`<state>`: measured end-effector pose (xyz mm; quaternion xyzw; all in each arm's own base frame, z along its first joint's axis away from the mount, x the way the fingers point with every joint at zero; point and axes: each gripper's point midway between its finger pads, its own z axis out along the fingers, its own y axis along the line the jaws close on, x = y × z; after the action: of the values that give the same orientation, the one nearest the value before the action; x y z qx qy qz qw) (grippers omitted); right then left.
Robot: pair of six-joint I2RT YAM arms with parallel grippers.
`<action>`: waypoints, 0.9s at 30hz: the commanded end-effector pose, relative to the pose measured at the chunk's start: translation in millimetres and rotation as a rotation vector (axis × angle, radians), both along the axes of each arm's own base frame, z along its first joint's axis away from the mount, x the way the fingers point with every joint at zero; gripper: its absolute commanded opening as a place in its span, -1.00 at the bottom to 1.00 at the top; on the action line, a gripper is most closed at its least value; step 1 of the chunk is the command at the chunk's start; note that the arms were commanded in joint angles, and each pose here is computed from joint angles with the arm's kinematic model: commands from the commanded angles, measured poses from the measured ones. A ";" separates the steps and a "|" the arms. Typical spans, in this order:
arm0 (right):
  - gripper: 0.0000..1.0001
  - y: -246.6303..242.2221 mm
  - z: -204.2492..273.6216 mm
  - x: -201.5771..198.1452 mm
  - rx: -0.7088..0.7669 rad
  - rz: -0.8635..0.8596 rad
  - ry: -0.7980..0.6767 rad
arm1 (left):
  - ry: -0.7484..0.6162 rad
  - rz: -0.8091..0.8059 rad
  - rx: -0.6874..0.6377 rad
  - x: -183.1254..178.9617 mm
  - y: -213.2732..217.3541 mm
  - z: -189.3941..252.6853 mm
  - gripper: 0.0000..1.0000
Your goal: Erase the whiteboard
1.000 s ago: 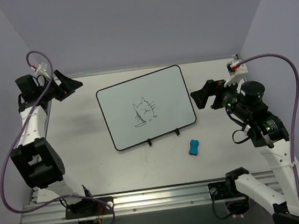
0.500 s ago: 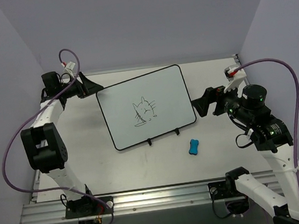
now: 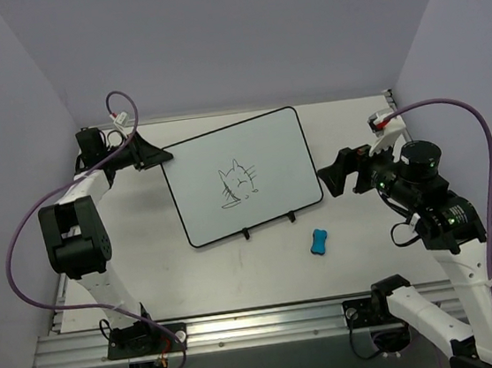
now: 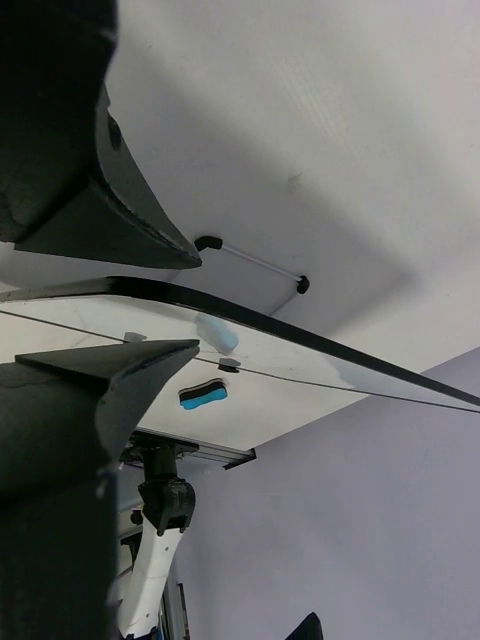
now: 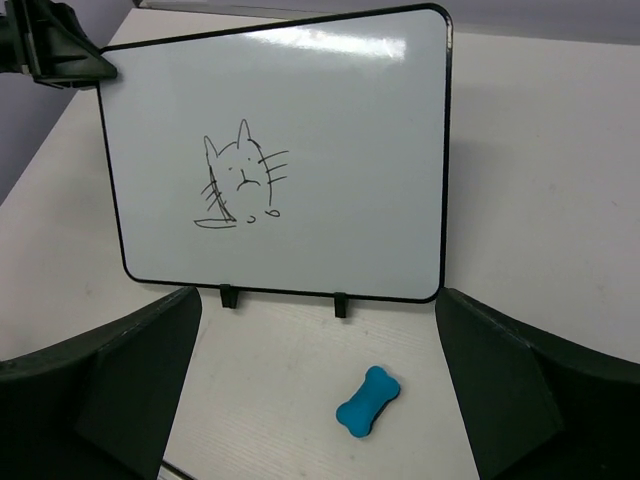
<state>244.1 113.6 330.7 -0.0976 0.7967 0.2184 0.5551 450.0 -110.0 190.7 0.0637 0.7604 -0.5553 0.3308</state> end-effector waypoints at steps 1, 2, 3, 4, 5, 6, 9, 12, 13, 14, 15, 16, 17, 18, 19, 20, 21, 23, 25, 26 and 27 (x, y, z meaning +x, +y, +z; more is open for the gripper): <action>1.00 -13.4 -14.0 9.6 -0.013 -0.104 0.050 | -0.124 -0.044 -0.006 -3.6 -2.3 28.0 -0.15; 1.00 -14.7 -28.5 10.3 -0.004 -0.127 0.097 | -0.123 -0.045 -0.007 -3.9 -3.0 27.6 -0.25; 1.00 -15.2 -39.2 10.4 -0.003 -0.140 0.133 | -0.121 -0.045 -0.007 -4.0 -3.1 27.5 -0.26; 1.00 -17.2 -51.7 8.8 -0.004 -0.159 0.178 | -0.123 -0.047 -0.007 -4.0 -3.7 28.0 -0.27; 1.00 -20.8 -61.6 8.9 0.015 -0.208 0.220 | -0.124 -0.046 -0.006 -4.3 -3.7 28.6 -0.39; 0.99 -23.2 -79.7 7.8 0.015 -0.239 0.276 | -0.126 -0.047 -0.006 -4.3 -4.4 28.8 -0.42; 0.97 -21.8 -116.2 1.6 0.057 -0.292 0.400 | -0.120 -0.041 -0.006 -4.0 -4.2 27.1 -0.79; 0.90 -16.4 -140.0 -2.9 0.095 -0.308 0.470 | -0.107 -0.045 -0.012 -2.9 -5.6 23.0 -0.95; 0.86 -15.9 -155.8 -7.0 0.089 -0.312 0.506 | -0.108 -0.046 -0.013 -2.6 -6.2 23.0 -0.95; 0.83 -16.0 -162.9 -9.6 0.088 -0.320 0.525 | -0.105 -0.047 -0.015 -2.6 -6.9 22.6 -0.95; 0.82 -16.5 -169.8 -12.5 0.085 -0.336 0.546 | -0.106 -0.047 -0.014 -2.9 -7.0 22.9 -0.95; 0.77 -18.5 -182.2 -18.4 0.070 -0.354 0.580 | -0.109 -0.049 -0.014 -3.6 -7.1 22.5 -0.95; 0.74 -17.4 -185.1 -20.1 0.071 -0.368 0.588 | -0.124 -0.049 -0.012 -4.1 -6.5 24.6 -0.95; 0.72 -11.0 -186.8 -23.5 0.053 -0.361 0.584 | -0.138 -0.054 -0.012 -5.1 -6.8 26.0 -0.95; 0.69 -8.0 -190.2 -27.4 0.062 -0.381 0.606 | -0.147 -0.063 -0.012 -6.6 -7.3 25.4 -0.95; 0.67 -5.2 -193.3 -30.8 0.057 -0.388 0.614 | -0.159 -0.062 -0.018 -5.9 -7.5 23.9 -0.95; 0.65 -5.2 -197.1 -32.8 0.041 -0.406 0.614 | -0.175 -0.079 -0.028 -7.6 -9.1 24.7 -0.95; 0.63 -0.8 -209.4 -43.5 0.002 -0.433 0.634 | -0.206 -0.100 -0.056 -9.8 -10.9 22.6 -0.95; 0.60 4.9 -218.9 -51.0 -0.050 -0.442 0.639 | -0.248 -0.100 -0.084 -12.2 -9.9 25.5 -0.95; 0.61 7.2 -223.3 -52.8 -0.045 -0.463 0.648 | -0.289 -0.097 -0.113 -16.0 -9.4 29.6 -0.95; 0.60 8.4 -229.4 -54.1 -0.065 -0.474 0.657 | -0.324 -0.090 -0.123 -17.8 -6.9 32.6 -0.95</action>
<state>195.4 136.5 124.3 0.0970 0.9346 0.1462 0.3093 432.8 -117.8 202.2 0.1031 0.7109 -0.6038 0.3456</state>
